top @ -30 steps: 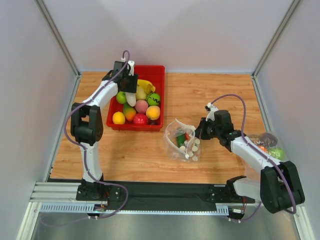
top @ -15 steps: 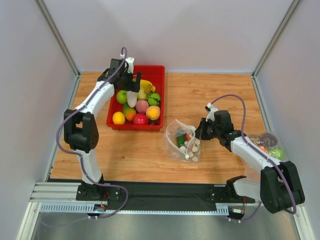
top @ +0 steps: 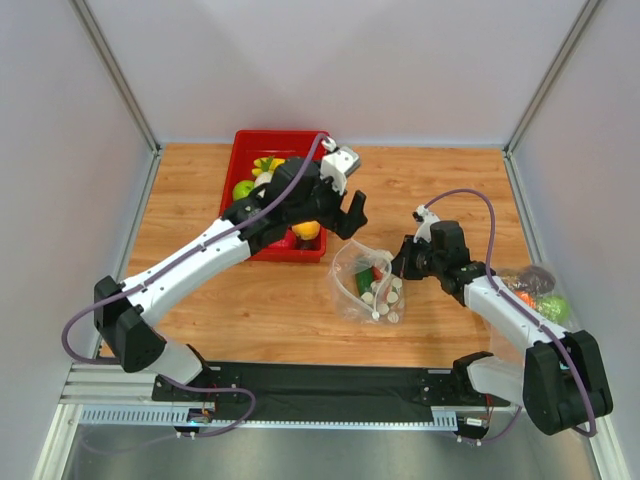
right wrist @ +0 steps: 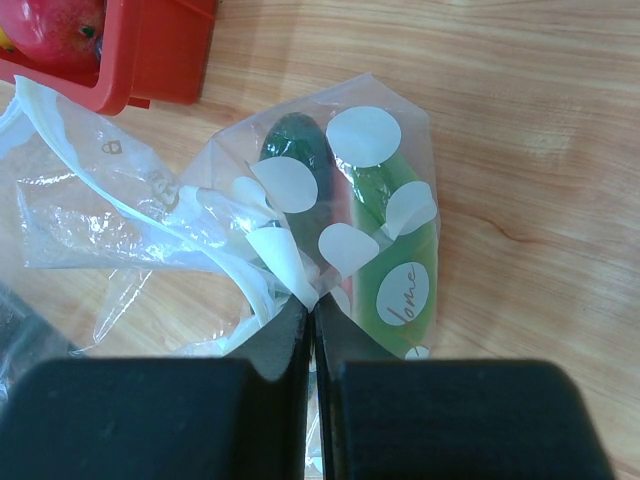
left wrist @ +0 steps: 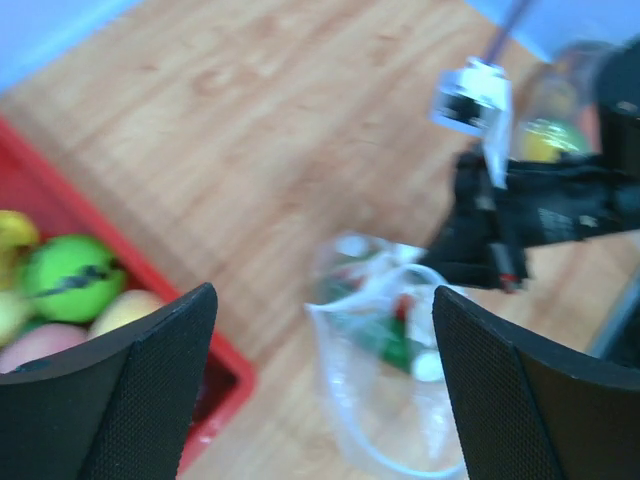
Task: Open the zip-top bag and remove the fake food
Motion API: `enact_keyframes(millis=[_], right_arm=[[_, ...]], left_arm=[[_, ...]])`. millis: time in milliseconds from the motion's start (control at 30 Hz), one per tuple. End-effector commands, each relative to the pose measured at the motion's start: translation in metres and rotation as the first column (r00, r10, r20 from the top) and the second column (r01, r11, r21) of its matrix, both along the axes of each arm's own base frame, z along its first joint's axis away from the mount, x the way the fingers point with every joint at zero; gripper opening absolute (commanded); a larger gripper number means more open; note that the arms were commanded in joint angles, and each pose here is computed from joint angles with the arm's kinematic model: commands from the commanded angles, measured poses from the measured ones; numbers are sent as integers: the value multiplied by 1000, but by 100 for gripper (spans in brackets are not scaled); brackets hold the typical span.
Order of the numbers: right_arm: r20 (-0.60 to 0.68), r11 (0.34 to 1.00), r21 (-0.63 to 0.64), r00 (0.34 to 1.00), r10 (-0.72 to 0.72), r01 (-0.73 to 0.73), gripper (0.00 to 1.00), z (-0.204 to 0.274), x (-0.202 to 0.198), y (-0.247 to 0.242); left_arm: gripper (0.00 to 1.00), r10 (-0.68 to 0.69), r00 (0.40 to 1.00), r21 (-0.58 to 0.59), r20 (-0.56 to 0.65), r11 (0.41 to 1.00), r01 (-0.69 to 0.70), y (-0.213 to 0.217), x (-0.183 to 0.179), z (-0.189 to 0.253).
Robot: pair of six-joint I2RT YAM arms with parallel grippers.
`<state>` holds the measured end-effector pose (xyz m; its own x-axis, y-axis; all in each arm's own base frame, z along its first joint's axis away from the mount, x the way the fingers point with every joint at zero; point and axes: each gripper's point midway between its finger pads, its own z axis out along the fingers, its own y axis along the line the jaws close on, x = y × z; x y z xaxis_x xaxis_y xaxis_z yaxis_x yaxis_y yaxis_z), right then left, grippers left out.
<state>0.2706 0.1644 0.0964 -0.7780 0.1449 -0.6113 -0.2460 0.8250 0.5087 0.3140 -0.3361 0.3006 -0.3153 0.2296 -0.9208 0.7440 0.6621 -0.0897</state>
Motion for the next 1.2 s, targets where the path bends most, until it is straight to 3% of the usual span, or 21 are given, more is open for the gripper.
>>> enact_keyframes(millis=[0, 333, 667, 867, 1167], right_arm=[[32, 1000, 18, 999, 1, -2, 0, 13, 7, 6], [32, 1000, 14, 999, 4, -5, 0, 11, 4, 6], [27, 1000, -11, 1000, -9, 9, 0, 3, 2, 1], [36, 1000, -10, 999, -13, 13, 0, 7, 3, 0], [43, 1000, 2, 999, 2, -2, 0, 10, -6, 2]], left_arm=[[92, -13, 992, -59, -125, 998, 6, -19, -16, -22], [73, -1, 935, -58, -356, 998, -21, -54, -45, -100], [61, 0, 925, -65, -381, 998, -27, -67, -67, -116], [61, 13, 874, 26, -485, 1000, 0, -71, -80, -163], [61, 112, 871, 92, -478, 993, -77, -70, -63, -200]])
